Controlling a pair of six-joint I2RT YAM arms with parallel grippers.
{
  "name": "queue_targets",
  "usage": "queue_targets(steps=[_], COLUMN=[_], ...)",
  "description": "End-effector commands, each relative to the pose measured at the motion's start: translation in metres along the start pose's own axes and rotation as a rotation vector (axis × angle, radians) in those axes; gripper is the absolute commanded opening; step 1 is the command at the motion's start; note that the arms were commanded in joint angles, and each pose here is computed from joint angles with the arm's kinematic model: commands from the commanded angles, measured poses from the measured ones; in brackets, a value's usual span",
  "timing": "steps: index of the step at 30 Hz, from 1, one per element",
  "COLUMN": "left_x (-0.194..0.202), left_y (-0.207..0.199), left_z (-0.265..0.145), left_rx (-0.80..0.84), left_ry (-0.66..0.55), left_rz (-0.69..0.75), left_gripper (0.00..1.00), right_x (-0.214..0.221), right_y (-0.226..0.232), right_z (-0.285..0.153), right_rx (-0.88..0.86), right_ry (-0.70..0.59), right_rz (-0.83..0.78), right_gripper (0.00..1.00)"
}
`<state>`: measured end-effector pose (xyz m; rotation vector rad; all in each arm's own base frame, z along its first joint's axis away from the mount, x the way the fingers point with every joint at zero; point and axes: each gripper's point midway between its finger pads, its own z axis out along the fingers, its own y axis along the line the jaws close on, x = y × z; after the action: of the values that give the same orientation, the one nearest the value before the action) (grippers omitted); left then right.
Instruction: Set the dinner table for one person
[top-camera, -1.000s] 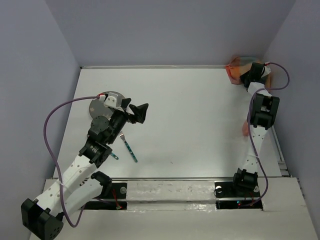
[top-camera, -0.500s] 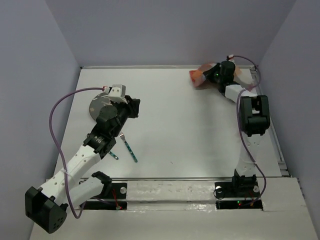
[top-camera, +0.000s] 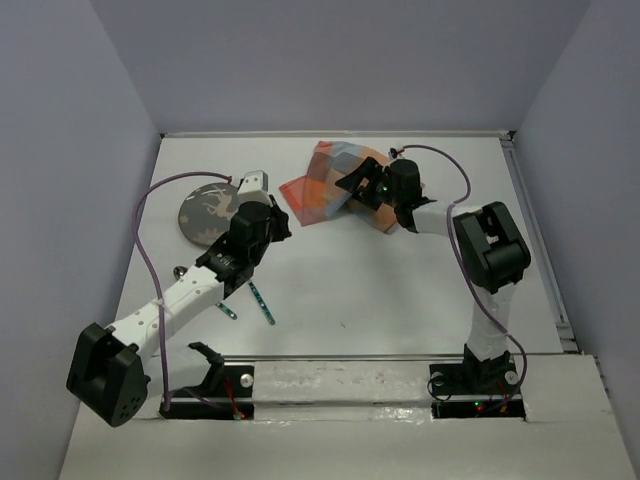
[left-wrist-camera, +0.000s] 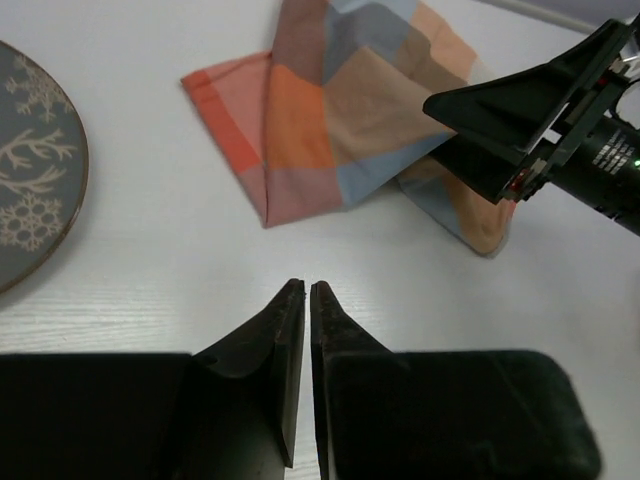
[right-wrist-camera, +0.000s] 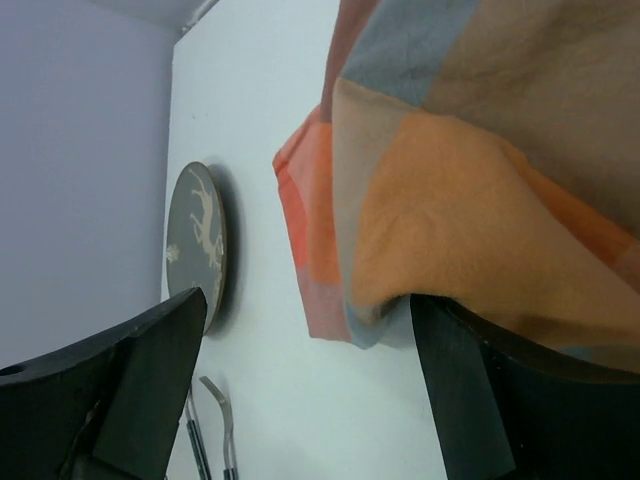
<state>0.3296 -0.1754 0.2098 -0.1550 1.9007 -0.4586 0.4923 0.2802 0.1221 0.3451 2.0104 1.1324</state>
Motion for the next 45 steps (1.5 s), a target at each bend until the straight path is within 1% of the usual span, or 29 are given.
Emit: queue_targets(steps=[1, 2, 3, 5, 6, 7, 10, 13, 15, 17, 18, 19, 20, 22, 23, 24, 25, 27, 28, 29, 31, 34, 37, 38, 40, 41, 43, 44, 45], left_x=[0.004, 0.01, 0.01, 0.018, 0.017, 0.017, 0.024, 0.045, 0.045, 0.053, 0.044, 0.052, 0.051, 0.032, 0.041, 0.03, 0.045, 0.051, 0.041, 0.054, 0.052, 0.041, 0.052, 0.047, 0.059, 0.061, 0.061, 0.062, 0.062], left_y=[0.002, 0.005, 0.006, 0.007, 0.005, 0.004, 0.002, 0.008, 0.007, 0.013, 0.008, 0.018, 0.018, 0.011, 0.022, 0.013, 0.02, 0.02, 0.015, 0.023, 0.027, 0.028, 0.029, 0.025, 0.027, 0.027, 0.028, 0.028, 0.026], left_z=[0.01, 0.017, 0.021, 0.033, 0.039, 0.044, 0.066, 0.086, 0.095, 0.109, 0.118, 0.131, 0.139, 0.158, 0.169, 0.179, 0.188, 0.201, 0.208, 0.215, 0.231, 0.25, 0.268, 0.269, 0.278, 0.279, 0.282, 0.283, 0.283], left_rx=[-0.07, -0.088, -0.109, -0.131, -0.135, -0.141, -0.167, -0.203, -0.211, -0.23, -0.223, -0.255, -0.253, -0.253, -0.281, -0.258, -0.272, -0.256, -0.249, -0.268, -0.268, -0.241, -0.209, -0.195, -0.193, -0.192, -0.193, -0.191, -0.184], left_ry=[-0.041, -0.03, -0.039, -0.029, -0.035, -0.035, -0.017, 0.029, 0.027, 0.048, 0.033, 0.06, 0.068, 0.041, 0.068, 0.056, 0.099, 0.13, 0.114, 0.145, 0.155, 0.154, 0.185, 0.178, 0.211, 0.221, 0.231, 0.234, 0.237], left_rz=[-0.065, -0.058, -0.056, -0.05, -0.044, -0.04, -0.005, 0.017, 0.021, 0.028, 0.029, 0.043, 0.045, 0.057, 0.074, 0.064, 0.081, 0.094, 0.092, 0.121, 0.134, 0.113, 0.115, 0.116, 0.129, 0.129, 0.129, 0.128, 0.13], left_gripper=[0.2, 0.22, 0.29, 0.34, 0.34, 0.34, 0.35, 0.37, 0.41, 0.44, 0.45, 0.45, 0.46, 0.47, 0.47, 0.47, 0.47, 0.47, 0.47, 0.47, 0.48, 0.51, 0.51, 0.51, 0.46, 0.41, 0.36, 0.33, 0.25], right_x=[-0.021, -0.025, -0.028, -0.036, -0.035, -0.041, -0.056, -0.062, -0.065, -0.057, -0.054, -0.049, -0.044, -0.04, -0.036, -0.029, -0.027, -0.021, -0.019, -0.018, -0.017, -0.016, -0.014, -0.013, -0.009, -0.01, -0.009, -0.009, -0.008], right_y=[0.024, 0.027, 0.022, 0.021, 0.013, 0.007, -0.02, -0.038, -0.054, -0.055, -0.054, -0.056, -0.055, -0.056, -0.05, -0.045, -0.042, -0.041, -0.044, -0.048, -0.051, -0.051, -0.047, -0.047, -0.043, -0.044, -0.046, -0.048, -0.052], right_z=[-0.025, -0.035, -0.04, -0.053, -0.057, -0.061, -0.076, -0.089, -0.093, -0.091, -0.09, -0.088, -0.086, -0.086, -0.086, -0.084, -0.083, -0.081, -0.08, -0.081, -0.08, -0.078, -0.077, -0.077, -0.075, -0.075, -0.073, -0.073, -0.071], right_rx=[-0.041, -0.031, 0.007, 0.048, 0.092, 0.126, 0.238, 0.283, 0.349, 0.332, 0.324, 0.32, 0.299, 0.29, 0.276, 0.263, 0.258, 0.253, 0.258, 0.27, 0.277, 0.271, 0.247, 0.244, 0.232, 0.236, 0.241, 0.247, 0.256], right_ry=[-0.036, -0.055, -0.072, -0.113, -0.104, -0.118, -0.147, -0.143, -0.134, -0.089, -0.066, -0.046, -0.024, -0.012, -0.007, 0.005, 0.008, 0.023, 0.029, 0.029, 0.033, 0.046, 0.06, 0.064, 0.072, 0.07, 0.071, 0.074, 0.076], right_rz=[-0.085, -0.132, -0.148, -0.21, -0.225, -0.245, -0.284, -0.314, -0.332, -0.363, -0.364, -0.358, -0.352, -0.349, -0.361, -0.372, -0.38, -0.385, -0.381, -0.384, -0.394, -0.402, -0.411, -0.412, -0.42, -0.42, -0.418, -0.416, -0.413], right_gripper=[0.88, 0.83, 0.81, 0.68, 0.63, 0.52, 0.32, 0.23, 0.26, 0.36, 0.41, 0.5, 0.53, 0.56, 0.53, 0.49, 0.45, 0.46, 0.47, 0.53, 0.61, 0.66, 0.66, 0.66, 0.65, 0.65, 0.65, 0.65, 0.65])
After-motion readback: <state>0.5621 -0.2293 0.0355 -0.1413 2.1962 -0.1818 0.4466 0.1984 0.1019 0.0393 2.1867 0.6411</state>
